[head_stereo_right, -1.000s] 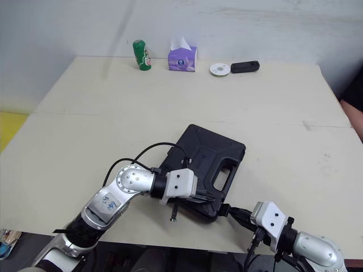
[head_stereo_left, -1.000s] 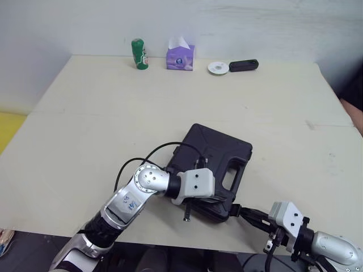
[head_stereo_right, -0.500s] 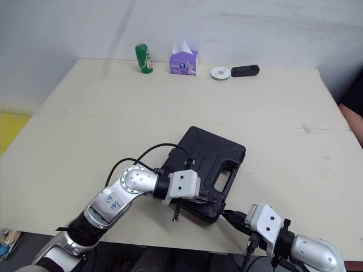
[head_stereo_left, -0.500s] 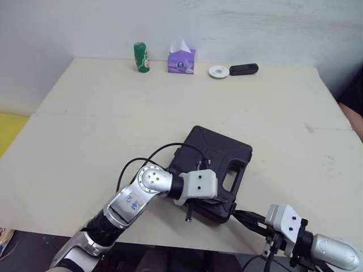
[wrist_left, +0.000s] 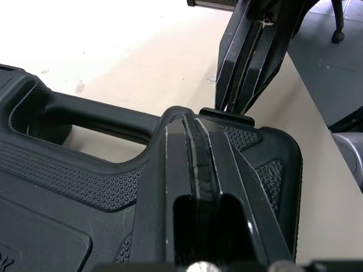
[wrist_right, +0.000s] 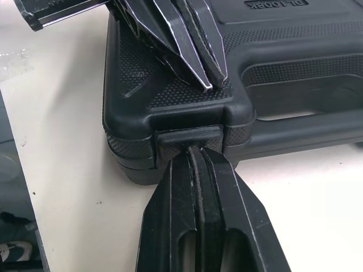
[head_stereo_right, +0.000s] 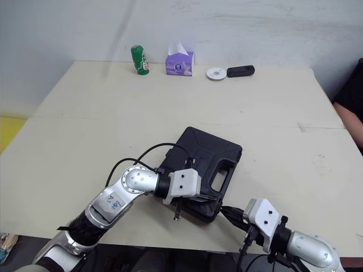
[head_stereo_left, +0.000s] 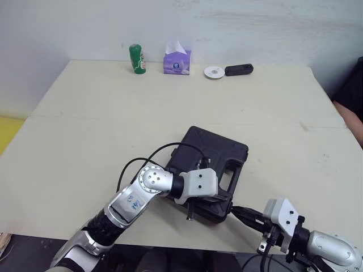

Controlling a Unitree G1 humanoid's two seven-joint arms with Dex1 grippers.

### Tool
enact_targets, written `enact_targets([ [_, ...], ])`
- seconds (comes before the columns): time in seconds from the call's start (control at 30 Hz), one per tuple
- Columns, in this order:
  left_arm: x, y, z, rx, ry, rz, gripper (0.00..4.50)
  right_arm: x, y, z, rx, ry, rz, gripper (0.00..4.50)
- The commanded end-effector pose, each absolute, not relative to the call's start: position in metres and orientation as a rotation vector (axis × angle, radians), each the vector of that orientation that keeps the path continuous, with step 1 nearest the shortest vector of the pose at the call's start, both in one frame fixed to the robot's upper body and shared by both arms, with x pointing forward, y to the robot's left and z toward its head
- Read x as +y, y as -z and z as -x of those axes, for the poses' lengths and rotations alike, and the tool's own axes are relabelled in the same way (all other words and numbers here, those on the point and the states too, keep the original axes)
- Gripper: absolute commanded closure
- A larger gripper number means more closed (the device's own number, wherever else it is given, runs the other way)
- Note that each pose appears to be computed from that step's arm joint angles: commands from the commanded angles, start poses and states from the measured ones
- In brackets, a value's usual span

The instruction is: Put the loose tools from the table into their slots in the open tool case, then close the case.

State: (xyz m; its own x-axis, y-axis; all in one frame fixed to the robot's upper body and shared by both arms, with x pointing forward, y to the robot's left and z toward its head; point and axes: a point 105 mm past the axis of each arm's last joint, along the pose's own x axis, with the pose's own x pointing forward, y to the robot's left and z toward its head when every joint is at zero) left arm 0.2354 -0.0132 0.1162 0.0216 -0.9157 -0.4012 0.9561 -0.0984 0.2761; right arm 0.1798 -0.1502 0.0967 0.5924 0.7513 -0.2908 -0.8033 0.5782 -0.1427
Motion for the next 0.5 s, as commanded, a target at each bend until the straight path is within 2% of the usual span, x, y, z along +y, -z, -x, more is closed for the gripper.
enact_targets([
  [0.03, 0.017, -0.04, -0.239, 0.475, 1.503, -0.609, 4.45, -0.136, -0.115, -0.178, 0.134, -0.975, 0.265, 4.5],
  [0.5, 0.027, -0.036, -0.243, 0.485, 1.467, -0.624, 4.45, -0.128, -0.117, -0.181, 0.138, -1.007, 0.237, 4.5],
])
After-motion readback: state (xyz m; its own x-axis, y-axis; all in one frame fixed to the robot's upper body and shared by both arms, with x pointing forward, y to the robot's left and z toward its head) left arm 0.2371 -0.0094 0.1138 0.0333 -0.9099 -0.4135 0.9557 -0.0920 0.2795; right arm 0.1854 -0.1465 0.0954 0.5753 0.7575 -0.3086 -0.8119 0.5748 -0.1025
